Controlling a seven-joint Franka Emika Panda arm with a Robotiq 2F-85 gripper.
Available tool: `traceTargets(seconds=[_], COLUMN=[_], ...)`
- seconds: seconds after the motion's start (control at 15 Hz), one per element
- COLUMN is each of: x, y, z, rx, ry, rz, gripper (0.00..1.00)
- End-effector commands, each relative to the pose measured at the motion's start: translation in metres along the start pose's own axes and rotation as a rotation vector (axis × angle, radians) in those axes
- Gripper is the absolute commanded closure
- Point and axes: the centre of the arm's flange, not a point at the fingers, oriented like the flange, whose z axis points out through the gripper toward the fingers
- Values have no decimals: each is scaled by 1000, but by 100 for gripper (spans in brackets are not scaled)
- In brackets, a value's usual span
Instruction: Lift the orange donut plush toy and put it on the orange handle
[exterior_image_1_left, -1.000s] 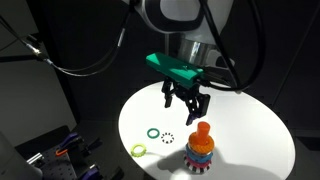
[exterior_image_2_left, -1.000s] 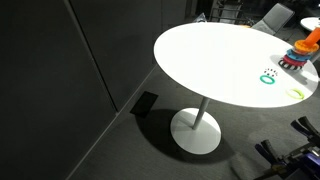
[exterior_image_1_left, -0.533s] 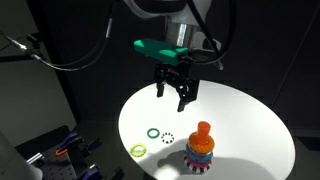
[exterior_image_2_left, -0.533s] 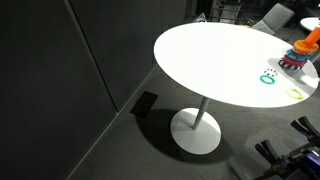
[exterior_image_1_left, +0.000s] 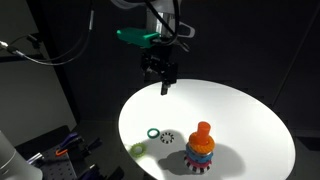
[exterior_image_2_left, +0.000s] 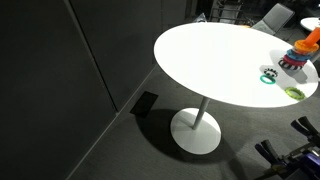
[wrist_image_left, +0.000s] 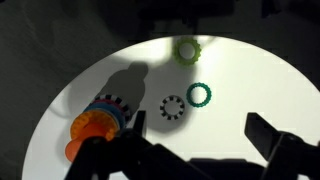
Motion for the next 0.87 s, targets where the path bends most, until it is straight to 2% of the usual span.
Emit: traceTargets(seconds=[0.0, 0.33, 0.8], x=[-13, -16, -6], y=[-28, -48, -43], z=[-7, -11, -7], rx=[-6, -21, -9], ry=[24, 43, 16], rz=[22, 35, 18], gripper=[0, 0, 0])
